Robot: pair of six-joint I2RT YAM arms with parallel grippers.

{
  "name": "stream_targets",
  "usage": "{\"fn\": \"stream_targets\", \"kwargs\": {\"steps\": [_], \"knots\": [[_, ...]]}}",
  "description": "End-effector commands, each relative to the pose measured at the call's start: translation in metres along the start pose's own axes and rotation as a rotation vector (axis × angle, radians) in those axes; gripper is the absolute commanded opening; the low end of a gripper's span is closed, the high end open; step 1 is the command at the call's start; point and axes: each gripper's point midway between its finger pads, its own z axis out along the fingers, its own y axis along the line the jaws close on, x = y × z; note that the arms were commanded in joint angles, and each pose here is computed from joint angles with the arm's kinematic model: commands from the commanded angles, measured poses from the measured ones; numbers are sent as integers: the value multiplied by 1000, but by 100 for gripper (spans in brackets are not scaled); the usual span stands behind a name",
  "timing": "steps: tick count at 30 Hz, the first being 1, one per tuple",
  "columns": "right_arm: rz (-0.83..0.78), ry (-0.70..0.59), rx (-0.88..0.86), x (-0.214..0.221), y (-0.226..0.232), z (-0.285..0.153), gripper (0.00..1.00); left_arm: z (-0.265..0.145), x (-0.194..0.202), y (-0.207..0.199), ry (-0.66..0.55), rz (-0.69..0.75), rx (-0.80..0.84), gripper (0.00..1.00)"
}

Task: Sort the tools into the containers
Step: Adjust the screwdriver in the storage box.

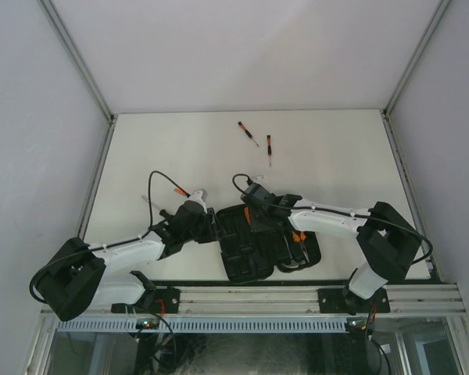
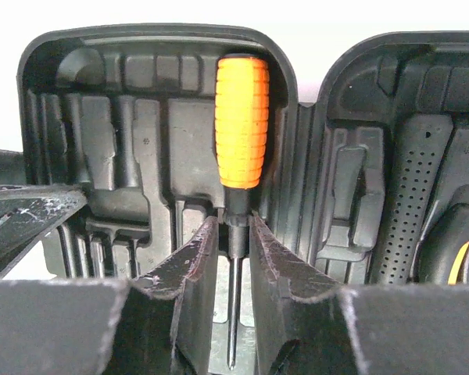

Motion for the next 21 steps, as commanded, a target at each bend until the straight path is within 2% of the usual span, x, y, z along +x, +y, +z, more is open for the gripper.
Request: {"fn": "stream_targets", "kwargs": {"steps": [1, 16, 21], "knots": [[0, 4, -29, -2, 5, 4, 21, -4, -24, -28, -62, 29, 81, 43], [-8, 100, 9, 14, 2, 15, 10, -3, -23, -29, -57, 30, 85, 42], [-19, 163, 40, 23, -1, 18, 3, -3, -23, -31, -53, 38, 93, 41]]}}
